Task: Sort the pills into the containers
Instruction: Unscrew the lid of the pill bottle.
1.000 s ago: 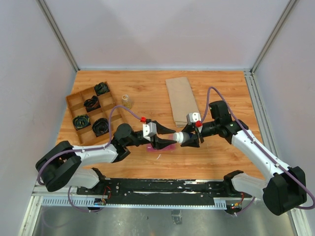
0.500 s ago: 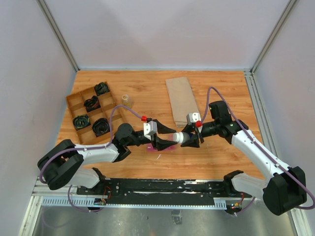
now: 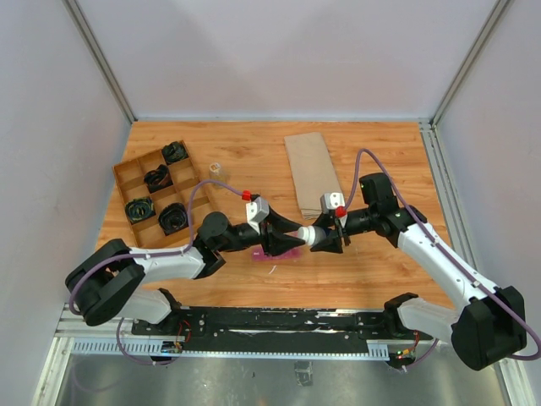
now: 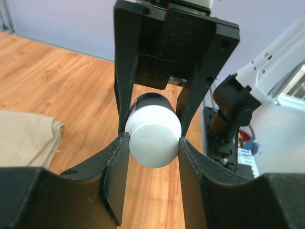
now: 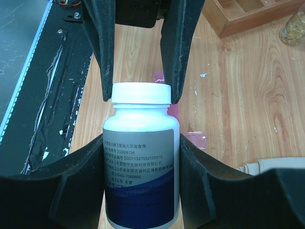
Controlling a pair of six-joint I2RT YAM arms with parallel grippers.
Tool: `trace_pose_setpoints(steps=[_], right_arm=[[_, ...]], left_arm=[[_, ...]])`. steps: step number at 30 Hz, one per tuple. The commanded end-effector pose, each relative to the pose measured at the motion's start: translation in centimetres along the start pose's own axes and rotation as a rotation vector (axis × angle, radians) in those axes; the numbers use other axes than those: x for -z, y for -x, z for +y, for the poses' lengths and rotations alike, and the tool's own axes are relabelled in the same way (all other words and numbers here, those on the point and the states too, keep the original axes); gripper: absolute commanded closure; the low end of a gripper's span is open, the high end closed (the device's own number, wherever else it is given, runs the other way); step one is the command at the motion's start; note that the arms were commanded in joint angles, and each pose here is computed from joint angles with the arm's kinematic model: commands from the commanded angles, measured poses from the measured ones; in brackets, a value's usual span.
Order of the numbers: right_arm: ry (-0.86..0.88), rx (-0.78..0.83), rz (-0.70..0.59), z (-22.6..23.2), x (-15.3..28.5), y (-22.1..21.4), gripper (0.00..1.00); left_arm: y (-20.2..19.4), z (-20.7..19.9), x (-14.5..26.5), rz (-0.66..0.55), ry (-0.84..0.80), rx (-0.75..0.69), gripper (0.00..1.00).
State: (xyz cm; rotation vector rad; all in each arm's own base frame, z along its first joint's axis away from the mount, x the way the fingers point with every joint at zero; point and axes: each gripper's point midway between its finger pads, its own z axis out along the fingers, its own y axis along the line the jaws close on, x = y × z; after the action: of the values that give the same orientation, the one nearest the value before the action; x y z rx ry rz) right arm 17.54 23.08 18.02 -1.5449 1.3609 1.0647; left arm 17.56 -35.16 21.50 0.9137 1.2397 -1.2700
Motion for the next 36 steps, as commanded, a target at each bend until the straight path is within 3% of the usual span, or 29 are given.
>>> trace_pose_setpoints(steps=[1, 3, 12, 19, 27, 32, 36], right_arm=[[-0.049, -0.001, 0.007, -1.5, 0.4, 0.7, 0.99], [-0.057, -0.014, 0.017, -1.7, 0.4, 0.5, 0.99], [-0.079, -0.039, 0.033, -2.2, 0.3, 0.1, 0.99], [-0.076, -0.043, 0.031, -2.2, 0.3, 0.1, 0.99], [-0.074, -0.040, 0.025, -2.1, 0.4, 0.3, 0.99], [-0.069, -0.041, 0.019, -2.0, 0.4, 0.5, 1.00], [-0.068, -0.041, 0.019, -2.0, 0.4, 0.5, 1.00]], left_arm=[[1.7, 1.2, -0.6, -0.082, 0.124, 0.240, 0.89], [1.5, 1.6, -0.9, -0.080, 0.193, 0.337, 0.99], [1.2, 4.1, -0.8, -0.112, 0.537, 0.627, 0.99], [2.8, 3.3, -2.3, -0.123, 0.507, 0.789, 0.95], [2.6, 3.9, -1.8, -0.098, 0.558, 0.736, 0.39], [1.7, 4.0, -1.0, -0.063, 0.583, 0.700, 0.16], [0.8, 3.8, -0.2, -0.023, 0.594, 0.666, 0.08]])
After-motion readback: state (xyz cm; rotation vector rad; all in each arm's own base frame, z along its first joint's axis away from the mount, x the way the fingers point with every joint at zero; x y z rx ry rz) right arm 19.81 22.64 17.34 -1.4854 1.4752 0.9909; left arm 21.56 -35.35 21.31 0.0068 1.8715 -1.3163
